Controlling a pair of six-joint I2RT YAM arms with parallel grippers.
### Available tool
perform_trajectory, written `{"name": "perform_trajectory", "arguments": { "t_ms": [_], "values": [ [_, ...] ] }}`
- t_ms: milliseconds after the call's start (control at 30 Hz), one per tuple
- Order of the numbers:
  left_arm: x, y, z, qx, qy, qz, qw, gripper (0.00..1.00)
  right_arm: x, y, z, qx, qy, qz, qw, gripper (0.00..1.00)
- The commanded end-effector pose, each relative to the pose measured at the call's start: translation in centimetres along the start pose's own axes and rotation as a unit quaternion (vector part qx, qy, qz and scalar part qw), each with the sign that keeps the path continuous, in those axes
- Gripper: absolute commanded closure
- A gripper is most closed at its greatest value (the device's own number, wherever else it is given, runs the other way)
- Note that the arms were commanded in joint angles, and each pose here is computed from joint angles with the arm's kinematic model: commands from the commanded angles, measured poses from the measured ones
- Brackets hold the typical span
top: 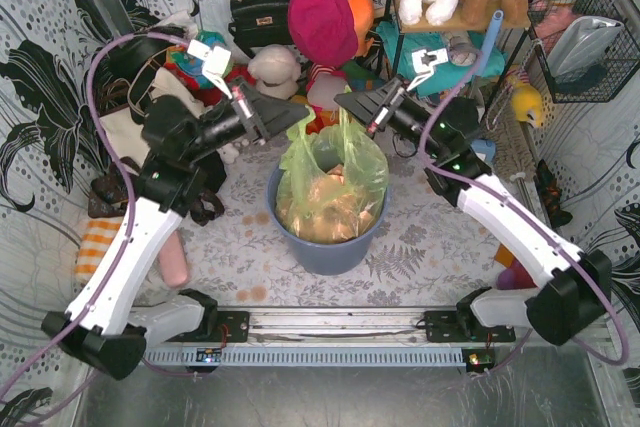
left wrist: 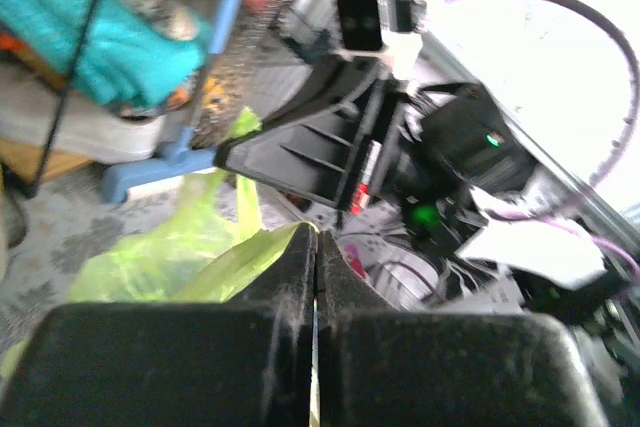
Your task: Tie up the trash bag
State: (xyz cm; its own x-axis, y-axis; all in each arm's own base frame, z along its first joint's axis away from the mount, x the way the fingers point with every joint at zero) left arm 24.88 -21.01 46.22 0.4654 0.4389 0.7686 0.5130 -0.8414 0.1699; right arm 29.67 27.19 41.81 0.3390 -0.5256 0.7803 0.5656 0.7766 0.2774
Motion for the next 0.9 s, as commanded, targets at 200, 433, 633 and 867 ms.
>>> {"name": "perform_trajectory", "arguments": {
  "t_ms": [200, 433, 633, 867],
  "values": [
    [-2.6, -6.7, -7.9, -0.147, 0.056, 0.022, 0.987, 1.0, -0.1, -8.0, 7.7, 0.134, -0.026, 0.016, 0.991, 1.0],
    [-3.6, -7.9, -5.6, -0.047, 0.035, 0.006, 0.998, 0.58, -1.0, -9.5, 7.4, 0.102, -0.013, 0.035, 0.994, 0.89],
    [-4.2, -7.2, -3.6, 0.009, 0.0, 0.029, 1.0, 0.24, -1.1, -9.0, 7.2, 0.084, -0.008, 0.066, 0.994, 0.54],
    [-4.4, -6.3, -1.4, 0.058, -0.025, 0.037, 0.997, 0.2, -1.4, -8.4, 6.9, 0.067, -0.004, 0.101, 0.993, 0.44]
  ]
}}
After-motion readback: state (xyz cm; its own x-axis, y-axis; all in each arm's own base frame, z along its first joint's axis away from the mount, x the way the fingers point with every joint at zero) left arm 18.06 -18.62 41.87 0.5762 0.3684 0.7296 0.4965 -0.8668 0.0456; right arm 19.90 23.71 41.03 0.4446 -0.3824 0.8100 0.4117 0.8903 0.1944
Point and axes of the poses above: each gripper's point midway between its finger pads, its own y axis out along the fingers, its own z axis along the line the jaws close on, x = y × z, the point moved 4 cm from there along -y, back along the fingers, and after that the axes turned 3 degrees about -y, right-handed, at the moved point
